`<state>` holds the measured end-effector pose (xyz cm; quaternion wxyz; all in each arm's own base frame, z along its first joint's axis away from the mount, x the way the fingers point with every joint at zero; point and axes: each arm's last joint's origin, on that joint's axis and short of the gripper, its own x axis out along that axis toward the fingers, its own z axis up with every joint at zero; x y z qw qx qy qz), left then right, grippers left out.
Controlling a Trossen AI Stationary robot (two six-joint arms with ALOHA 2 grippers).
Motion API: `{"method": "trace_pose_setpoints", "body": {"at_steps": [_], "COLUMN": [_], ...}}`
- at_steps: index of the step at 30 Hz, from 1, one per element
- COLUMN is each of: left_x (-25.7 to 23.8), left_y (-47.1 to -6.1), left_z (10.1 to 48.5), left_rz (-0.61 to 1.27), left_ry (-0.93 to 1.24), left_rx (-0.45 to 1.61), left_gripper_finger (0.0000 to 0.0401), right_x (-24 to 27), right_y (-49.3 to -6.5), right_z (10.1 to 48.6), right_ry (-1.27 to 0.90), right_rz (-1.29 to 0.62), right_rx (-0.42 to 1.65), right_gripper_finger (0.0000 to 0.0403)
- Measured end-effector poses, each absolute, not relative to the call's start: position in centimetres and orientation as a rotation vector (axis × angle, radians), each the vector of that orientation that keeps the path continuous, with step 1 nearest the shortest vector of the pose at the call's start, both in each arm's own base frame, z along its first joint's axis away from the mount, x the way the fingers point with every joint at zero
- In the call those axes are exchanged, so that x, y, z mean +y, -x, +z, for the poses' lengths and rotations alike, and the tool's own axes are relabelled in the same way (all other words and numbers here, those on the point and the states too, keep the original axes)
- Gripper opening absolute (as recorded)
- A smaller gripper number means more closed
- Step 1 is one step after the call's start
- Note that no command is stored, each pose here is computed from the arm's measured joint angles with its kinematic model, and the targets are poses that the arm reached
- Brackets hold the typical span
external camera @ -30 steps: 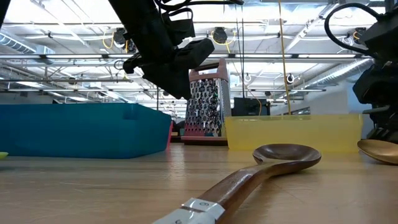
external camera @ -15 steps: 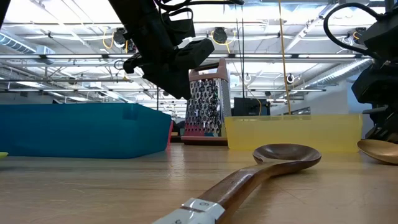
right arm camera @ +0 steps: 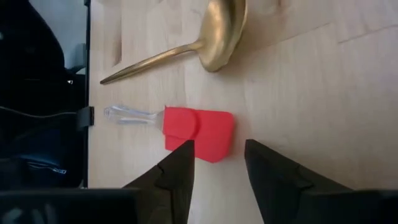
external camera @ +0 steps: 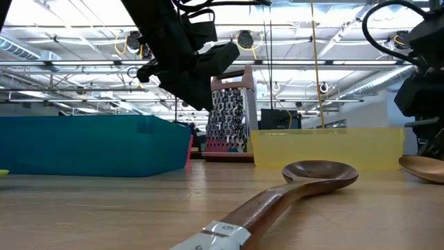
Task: Pick & Place Kitchen Items
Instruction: Put the red spatula into the blue bin
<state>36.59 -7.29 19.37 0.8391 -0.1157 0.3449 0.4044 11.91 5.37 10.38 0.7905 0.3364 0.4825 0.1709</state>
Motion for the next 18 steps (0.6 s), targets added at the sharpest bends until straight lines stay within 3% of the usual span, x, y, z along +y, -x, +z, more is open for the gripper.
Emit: {"method": "trace_pose_setpoints", "body": {"at_steps": [18], "left_x": [-7.3], "left_y": [-36.6], "left_z": [19.4], "left_rz": [0.863], "left_ry": [0.264], "left_rx": [0.720], "left_gripper_finger": [0.0106], "right_x": [6.9], "right_y": [-12.3], "right_z": [9.6], "right_ry": [-0.735], "right_rz": [0.340], "right_rx": [1.068], "right_gripper_finger": [0.0134]}}
